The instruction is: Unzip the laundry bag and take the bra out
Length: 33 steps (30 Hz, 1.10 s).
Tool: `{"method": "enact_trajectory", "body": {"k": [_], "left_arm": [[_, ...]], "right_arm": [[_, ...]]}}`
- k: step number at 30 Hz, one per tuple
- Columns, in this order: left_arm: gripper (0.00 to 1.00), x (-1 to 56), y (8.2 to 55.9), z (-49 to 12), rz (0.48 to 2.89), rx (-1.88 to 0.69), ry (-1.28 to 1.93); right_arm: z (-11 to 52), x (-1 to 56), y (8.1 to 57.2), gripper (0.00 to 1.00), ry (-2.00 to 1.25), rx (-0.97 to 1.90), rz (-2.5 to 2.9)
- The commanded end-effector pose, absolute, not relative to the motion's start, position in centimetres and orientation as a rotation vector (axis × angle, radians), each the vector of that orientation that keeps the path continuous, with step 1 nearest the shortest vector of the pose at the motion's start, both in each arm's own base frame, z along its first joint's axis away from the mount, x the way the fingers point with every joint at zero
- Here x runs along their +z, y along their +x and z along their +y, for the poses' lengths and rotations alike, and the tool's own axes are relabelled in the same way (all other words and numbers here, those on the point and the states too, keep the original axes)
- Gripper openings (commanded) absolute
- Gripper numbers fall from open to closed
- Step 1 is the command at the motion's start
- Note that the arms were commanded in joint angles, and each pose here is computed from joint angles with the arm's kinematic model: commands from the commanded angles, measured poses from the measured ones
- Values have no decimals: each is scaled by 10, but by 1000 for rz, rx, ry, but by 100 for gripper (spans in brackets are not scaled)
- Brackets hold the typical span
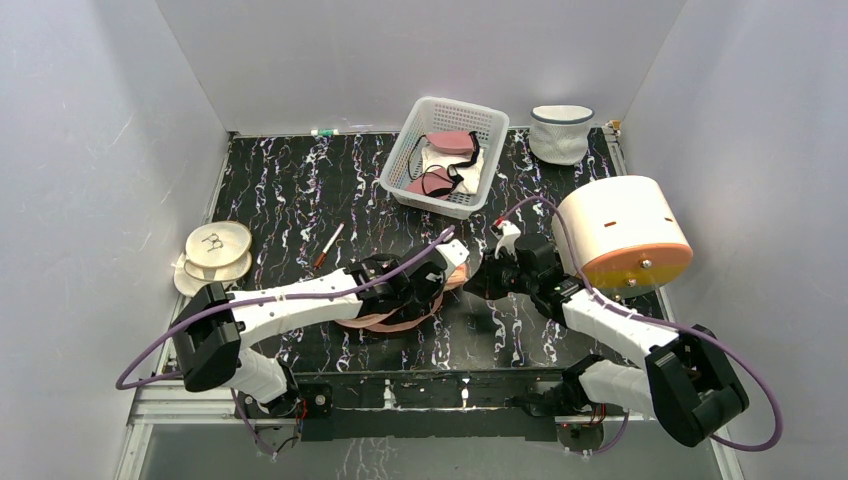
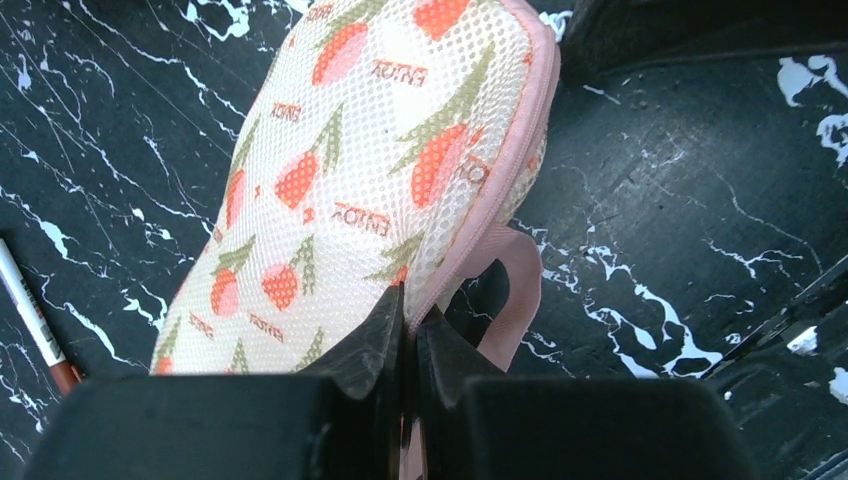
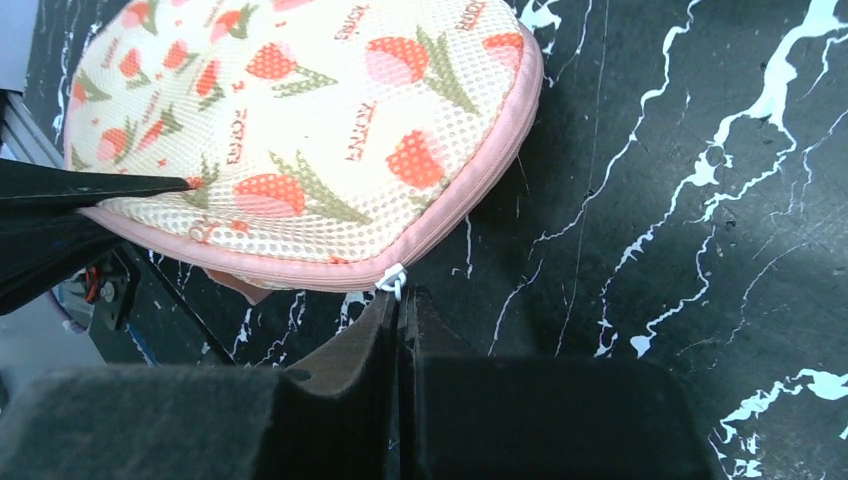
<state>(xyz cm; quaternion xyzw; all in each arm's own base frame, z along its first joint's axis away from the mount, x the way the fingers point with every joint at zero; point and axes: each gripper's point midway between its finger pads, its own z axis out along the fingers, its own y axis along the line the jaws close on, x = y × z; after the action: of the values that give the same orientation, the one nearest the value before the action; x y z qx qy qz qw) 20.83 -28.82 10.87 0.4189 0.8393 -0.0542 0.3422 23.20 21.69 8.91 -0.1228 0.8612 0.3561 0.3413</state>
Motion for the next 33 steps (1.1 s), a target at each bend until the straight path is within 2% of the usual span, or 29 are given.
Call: {"method": "enact_trajectory", "body": {"k": [1,4,6,12,16,20,23,28,33], "left_arm": [[5,112,209,-274,2183,-86,1062],[29,110,209,-278,2191,-104,1061],[41,113,208,-285,2187,-141,1068],[65,128,203,-314,2163,-298,1072],[76,131,201,-333,2147,-363,1079],[76,122,201,-342,2153,-360,1111],[71,113,203,-340,2163,-314,1127],[50,108,209,-326,2168,-217,1112],[23,115,211,-310,2154,-153,1099]], "right_arm": [[219,95,242,0,-344,921,2218],[226,98,236,0,-399,973,2207],[229,101,231,0,-431,1014,2193],[239,110,214,0,-504,1128,2150],[244,118,209,0,-519,1184,2106],[250,125,207,0,-525,1226,2083],[252,126,204,0,-533,1243,2078],[250,123,203,0,-528,1231,2084],[244,118,211,0,-512,1150,2112]]}}
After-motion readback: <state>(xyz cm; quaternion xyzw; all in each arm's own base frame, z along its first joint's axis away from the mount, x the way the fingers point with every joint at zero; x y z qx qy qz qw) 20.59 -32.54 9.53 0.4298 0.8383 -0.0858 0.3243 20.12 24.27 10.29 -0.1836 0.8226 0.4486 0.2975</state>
